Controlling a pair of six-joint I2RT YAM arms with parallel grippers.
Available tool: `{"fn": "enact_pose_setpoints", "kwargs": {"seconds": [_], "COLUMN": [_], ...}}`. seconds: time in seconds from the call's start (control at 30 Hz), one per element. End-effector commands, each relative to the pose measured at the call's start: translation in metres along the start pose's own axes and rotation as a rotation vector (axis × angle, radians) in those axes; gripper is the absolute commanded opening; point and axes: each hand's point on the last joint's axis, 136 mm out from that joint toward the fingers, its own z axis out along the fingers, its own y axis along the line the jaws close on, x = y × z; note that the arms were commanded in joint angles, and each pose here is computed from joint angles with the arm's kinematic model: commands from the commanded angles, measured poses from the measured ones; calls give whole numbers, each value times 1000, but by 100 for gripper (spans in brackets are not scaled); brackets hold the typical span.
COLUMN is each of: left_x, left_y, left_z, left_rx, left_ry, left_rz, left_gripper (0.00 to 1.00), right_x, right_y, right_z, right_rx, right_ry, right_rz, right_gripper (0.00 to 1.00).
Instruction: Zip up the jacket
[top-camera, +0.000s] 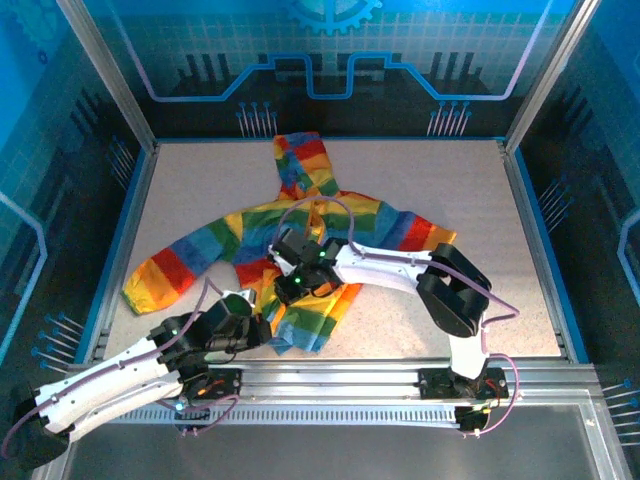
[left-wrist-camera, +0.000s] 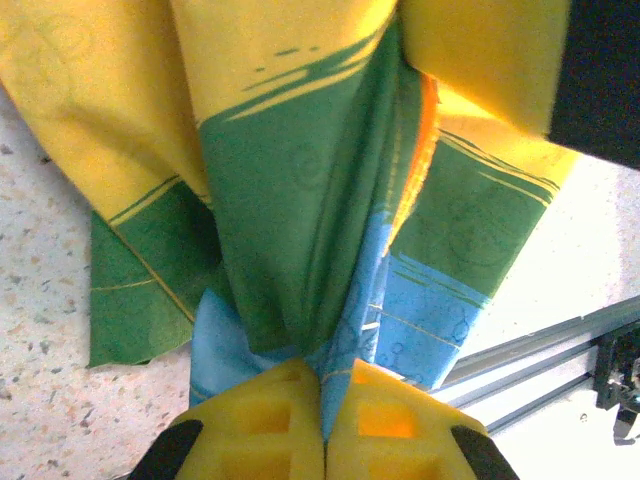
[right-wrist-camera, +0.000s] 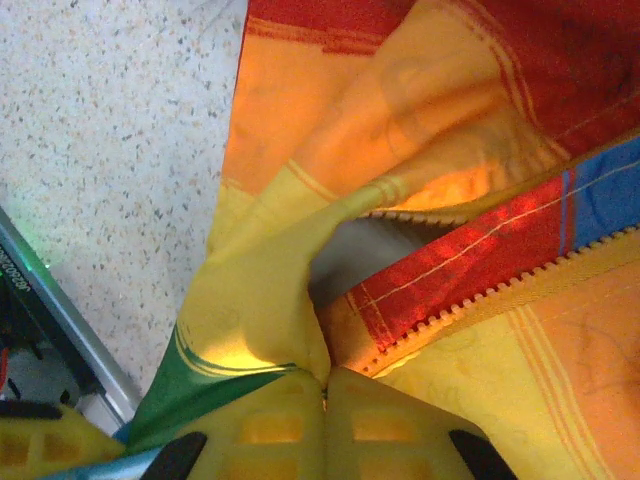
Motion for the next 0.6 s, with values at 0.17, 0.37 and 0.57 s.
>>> {"fn": "enact_pose_setpoints", "kwargs": {"seconds": [0.17, 0.37, 0.57], "left_x": [21, 22, 17], "left_y": [19, 26, 25], "left_z": [-4, -5, -10], "left_rx": [-75, -105, -118], "left_ry": [102, 103, 83], "left_rz": [12, 1, 3], "left_gripper": [0, 0, 0], "right_x": [-36, -40, -48], "right_y": [-97, -124, -136], "right_z": [-8, -11, -16], "right_rx": [293, 311, 246], "right_ry": [-54, -44, -64], "right_rz": [57, 93, 162], "right_gripper": [0, 0, 0]}}
